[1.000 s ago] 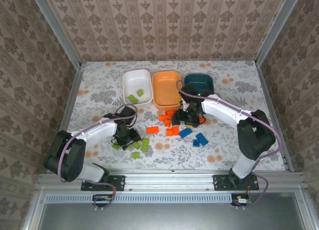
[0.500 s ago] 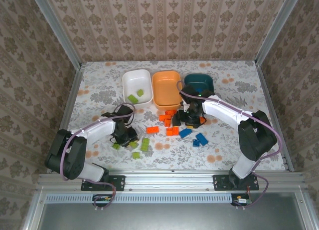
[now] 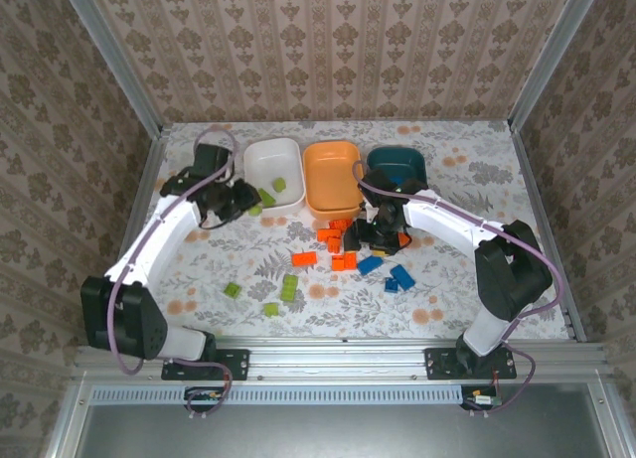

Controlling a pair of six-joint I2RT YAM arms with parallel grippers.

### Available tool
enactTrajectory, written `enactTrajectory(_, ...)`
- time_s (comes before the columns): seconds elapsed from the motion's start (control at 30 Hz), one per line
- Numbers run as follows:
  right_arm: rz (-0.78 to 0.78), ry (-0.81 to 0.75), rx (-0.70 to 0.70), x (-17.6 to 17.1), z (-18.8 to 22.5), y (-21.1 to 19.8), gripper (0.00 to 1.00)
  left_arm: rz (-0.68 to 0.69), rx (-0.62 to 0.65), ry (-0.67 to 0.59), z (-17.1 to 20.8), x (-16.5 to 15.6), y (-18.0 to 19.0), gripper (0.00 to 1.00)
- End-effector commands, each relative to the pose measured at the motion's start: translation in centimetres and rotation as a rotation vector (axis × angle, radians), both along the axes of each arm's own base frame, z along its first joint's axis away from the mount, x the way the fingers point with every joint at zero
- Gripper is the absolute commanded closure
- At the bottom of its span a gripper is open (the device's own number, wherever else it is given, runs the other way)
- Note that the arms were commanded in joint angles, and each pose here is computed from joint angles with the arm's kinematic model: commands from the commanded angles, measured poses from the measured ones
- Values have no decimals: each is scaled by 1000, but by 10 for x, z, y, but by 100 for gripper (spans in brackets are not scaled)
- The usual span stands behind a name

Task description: Sort the legos into containers by color

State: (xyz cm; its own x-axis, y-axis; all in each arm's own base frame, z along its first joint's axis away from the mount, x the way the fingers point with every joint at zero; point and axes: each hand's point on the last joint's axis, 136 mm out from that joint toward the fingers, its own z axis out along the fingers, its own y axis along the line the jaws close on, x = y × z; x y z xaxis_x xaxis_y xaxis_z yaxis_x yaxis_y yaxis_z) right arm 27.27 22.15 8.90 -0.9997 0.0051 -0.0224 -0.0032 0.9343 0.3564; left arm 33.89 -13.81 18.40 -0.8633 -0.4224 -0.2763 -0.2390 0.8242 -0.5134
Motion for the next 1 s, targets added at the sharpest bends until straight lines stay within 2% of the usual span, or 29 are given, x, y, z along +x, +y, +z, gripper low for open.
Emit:
enactTrajectory(0.0,11,-9,-6,-6,3,-5,31,-83,31,24,-8,31,-7,85)
enactTrajectory(0.23,-7,-35,-27,-10,10,-16,31,-138,54,89,-41,94,-20,86)
enactTrajectory(0.47,-20,-51,-51,-15,15,-25,31,-147,98,158,-76,127,-20,86)
enactTrajectory(0.57,-22,-54,-57,-16,15,-27,31,-155,100,158,-74,132,-21,66)
enactTrajectory(0.7,-18,-49,-53,-15,14,-25,31,-161,113,131,-58,127,-18,59)
enactTrajectory(0.8,-12,-45,-47,-12,14,-22,31,-172,132,97,-39,113,-12,50)
enactTrajectory(0.9,-3,-42,-40,-7,13,-17,31,-189,174,90,-24,81,-3,46)
enactTrajectory(0.97,3,-41,-36,-4,11,-14,31,-231,199,86,-16,47,-4,46)
